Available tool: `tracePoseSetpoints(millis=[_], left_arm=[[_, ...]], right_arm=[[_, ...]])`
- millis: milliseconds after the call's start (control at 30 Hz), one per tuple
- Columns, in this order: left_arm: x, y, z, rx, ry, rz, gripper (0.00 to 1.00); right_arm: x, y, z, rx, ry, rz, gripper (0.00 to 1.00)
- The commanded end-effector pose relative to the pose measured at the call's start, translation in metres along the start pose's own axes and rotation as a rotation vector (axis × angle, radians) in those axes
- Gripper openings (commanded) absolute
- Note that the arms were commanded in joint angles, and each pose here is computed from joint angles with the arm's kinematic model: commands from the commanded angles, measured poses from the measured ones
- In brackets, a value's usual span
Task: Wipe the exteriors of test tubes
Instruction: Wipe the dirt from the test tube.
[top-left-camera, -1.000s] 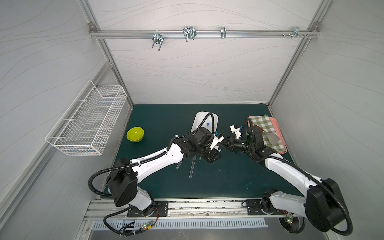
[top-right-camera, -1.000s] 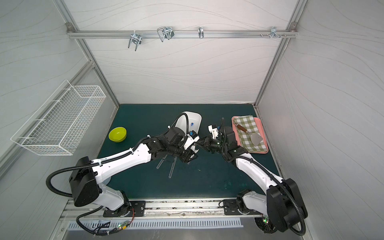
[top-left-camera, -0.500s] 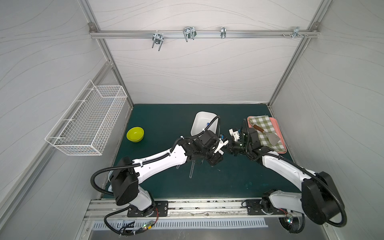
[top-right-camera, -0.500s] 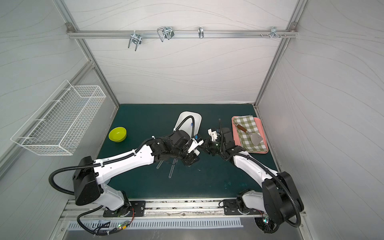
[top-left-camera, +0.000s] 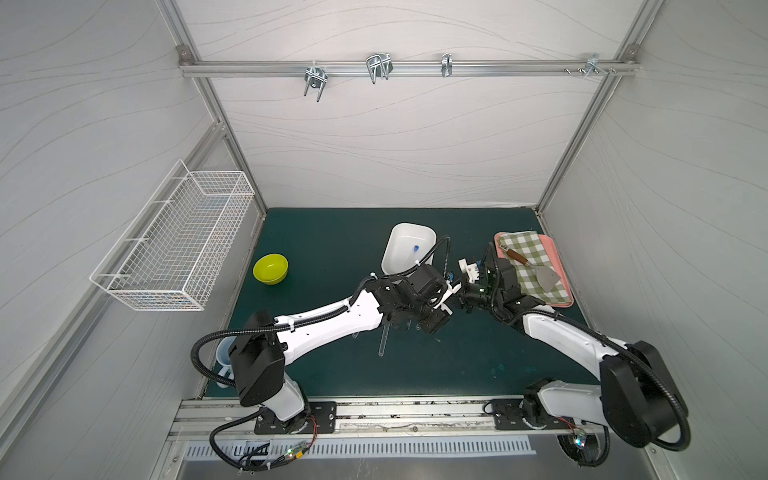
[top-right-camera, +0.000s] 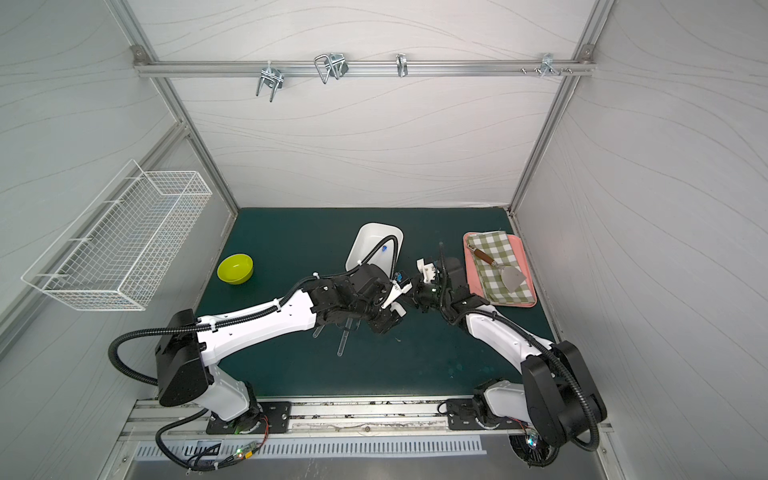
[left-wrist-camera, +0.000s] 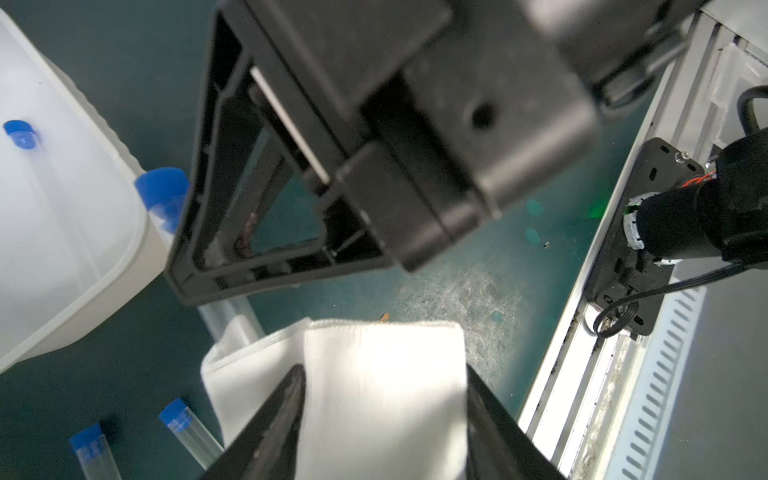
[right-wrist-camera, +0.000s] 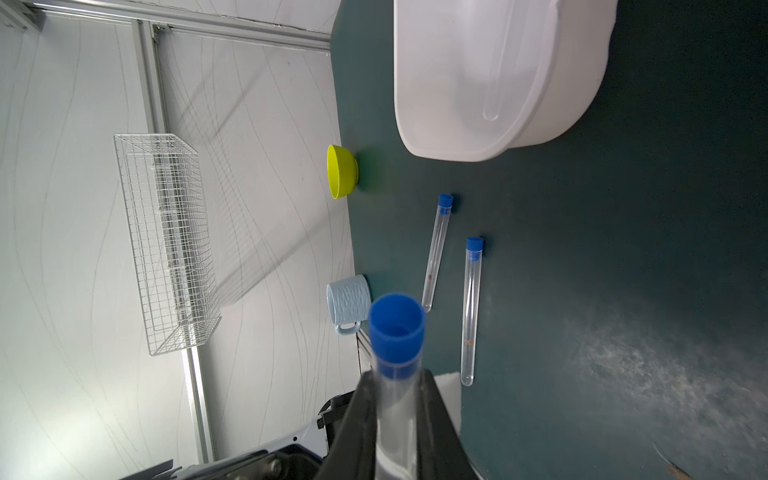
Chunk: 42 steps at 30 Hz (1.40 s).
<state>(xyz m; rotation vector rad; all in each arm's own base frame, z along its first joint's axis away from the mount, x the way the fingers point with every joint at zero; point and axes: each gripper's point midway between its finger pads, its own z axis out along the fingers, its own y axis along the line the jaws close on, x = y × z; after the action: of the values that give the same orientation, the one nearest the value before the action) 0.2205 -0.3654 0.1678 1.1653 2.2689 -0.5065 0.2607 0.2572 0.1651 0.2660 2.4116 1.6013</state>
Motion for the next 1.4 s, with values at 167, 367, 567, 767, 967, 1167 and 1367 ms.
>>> tracePoseSetpoints(millis=[167,367,567,767,967,1167,1367], left_arm=[[-0.014,0.013,-0.019,-0.089,-0.039,0.025,0.64],[-0.015,0.015,-0.020,-0.099,-0.053,0.000,0.65],[-0.014,0.033,-0.026,-0.205,-0.058,-0.034,0.62],[-0.008,0.032,-0.017,-0.197,-0.029,-0.034,0.56],[-0.004,0.026,-0.003,-0.154,-0.005,-0.043,0.49],[-0.010,0.022,0.003,-0.126,-0.020,-0.052,0.33],[-0.009,0.022,0.003,-0.105,-0.019,-0.077,0.19]], right_arm=[[-0.002,0.000,0.000,-0.024,-0.003,0.027,0.05],[-0.003,0.003,0.000,-0.033,-0.001,0.022,0.05],[-0.002,0.006,-0.003,-0.016,-0.004,0.004,0.05],[-0.002,0.015,-0.009,-0.020,-0.015,-0.012,0.05],[-0.003,0.028,-0.018,-0.029,-0.040,-0.032,0.05],[-0.002,0.035,-0.022,-0.032,-0.046,-0.046,0.05],[-0.004,0.036,-0.024,-0.025,-0.052,-0.052,0.04]])
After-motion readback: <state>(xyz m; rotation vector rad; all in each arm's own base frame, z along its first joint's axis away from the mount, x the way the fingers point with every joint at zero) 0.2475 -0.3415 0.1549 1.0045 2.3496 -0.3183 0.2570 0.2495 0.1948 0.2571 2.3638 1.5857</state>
